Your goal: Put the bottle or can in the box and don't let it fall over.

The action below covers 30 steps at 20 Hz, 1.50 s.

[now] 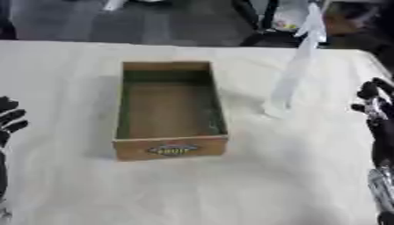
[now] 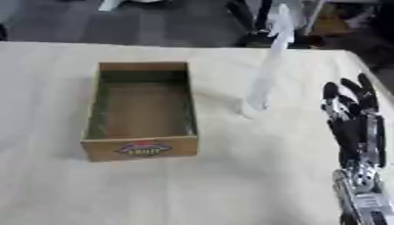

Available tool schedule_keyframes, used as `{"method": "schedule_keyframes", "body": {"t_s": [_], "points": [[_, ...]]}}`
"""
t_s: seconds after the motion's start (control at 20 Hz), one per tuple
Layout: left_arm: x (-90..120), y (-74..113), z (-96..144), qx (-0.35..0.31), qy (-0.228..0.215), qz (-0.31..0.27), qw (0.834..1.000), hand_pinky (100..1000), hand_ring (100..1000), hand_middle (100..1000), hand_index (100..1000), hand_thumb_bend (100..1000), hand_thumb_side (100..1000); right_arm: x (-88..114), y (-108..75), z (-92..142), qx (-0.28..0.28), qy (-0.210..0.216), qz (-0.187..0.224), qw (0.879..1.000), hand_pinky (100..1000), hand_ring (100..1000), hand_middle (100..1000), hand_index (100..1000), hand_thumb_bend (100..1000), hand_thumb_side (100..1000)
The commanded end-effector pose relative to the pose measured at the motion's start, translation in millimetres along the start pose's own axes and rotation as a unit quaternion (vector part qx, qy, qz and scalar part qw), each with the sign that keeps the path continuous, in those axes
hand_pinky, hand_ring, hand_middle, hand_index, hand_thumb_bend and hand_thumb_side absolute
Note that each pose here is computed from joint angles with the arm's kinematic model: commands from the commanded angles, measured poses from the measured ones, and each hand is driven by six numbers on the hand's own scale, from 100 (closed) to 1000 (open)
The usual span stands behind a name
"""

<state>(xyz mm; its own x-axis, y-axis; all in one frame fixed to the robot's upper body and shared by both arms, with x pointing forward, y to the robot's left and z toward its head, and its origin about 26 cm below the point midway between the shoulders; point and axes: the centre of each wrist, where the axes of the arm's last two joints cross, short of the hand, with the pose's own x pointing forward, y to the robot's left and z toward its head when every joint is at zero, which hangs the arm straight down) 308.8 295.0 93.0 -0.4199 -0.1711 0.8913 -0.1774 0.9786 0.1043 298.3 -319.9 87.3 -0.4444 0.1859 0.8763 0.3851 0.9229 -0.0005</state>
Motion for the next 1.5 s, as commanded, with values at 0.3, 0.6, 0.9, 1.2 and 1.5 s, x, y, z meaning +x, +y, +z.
{"method": "schedule_keyframes", "body": {"t_s": [0.3,0.6,0.9,1.2,1.5], "points": [[9.4,-0.3,-5.9,-0.005,-0.019,0.002,1.000,752,767,720,817,300,842,8.2,-4.9,-6.4,0.005,-0.018,0.008,1.000,634,740,849,996,414,544],[9.6,-0.5,-6.1,-0.007,-0.020,0.002,1.000,753,771,726,817,301,841,8.2,-4.8,-7.7,0.007,-0.018,0.011,1.000,636,740,851,998,418,539],[9.3,-0.7,-5.5,-0.009,-0.019,0.002,1.000,753,773,728,816,300,841,10.0,-3.0,-22.4,0.032,-0.023,0.042,0.998,638,750,859,1000,457,532],[9.0,-1.2,-4.8,-0.012,-0.018,0.002,1.000,753,774,728,816,303,841,12.6,5.6,-52.0,0.095,-0.030,0.113,0.989,667,798,914,1000,591,507],[9.1,-1.6,-4.7,-0.013,-0.018,0.004,1.000,753,775,728,816,301,841,5.6,10.4,-69.6,0.148,-0.023,0.158,0.976,686,837,941,1000,712,529]]}}
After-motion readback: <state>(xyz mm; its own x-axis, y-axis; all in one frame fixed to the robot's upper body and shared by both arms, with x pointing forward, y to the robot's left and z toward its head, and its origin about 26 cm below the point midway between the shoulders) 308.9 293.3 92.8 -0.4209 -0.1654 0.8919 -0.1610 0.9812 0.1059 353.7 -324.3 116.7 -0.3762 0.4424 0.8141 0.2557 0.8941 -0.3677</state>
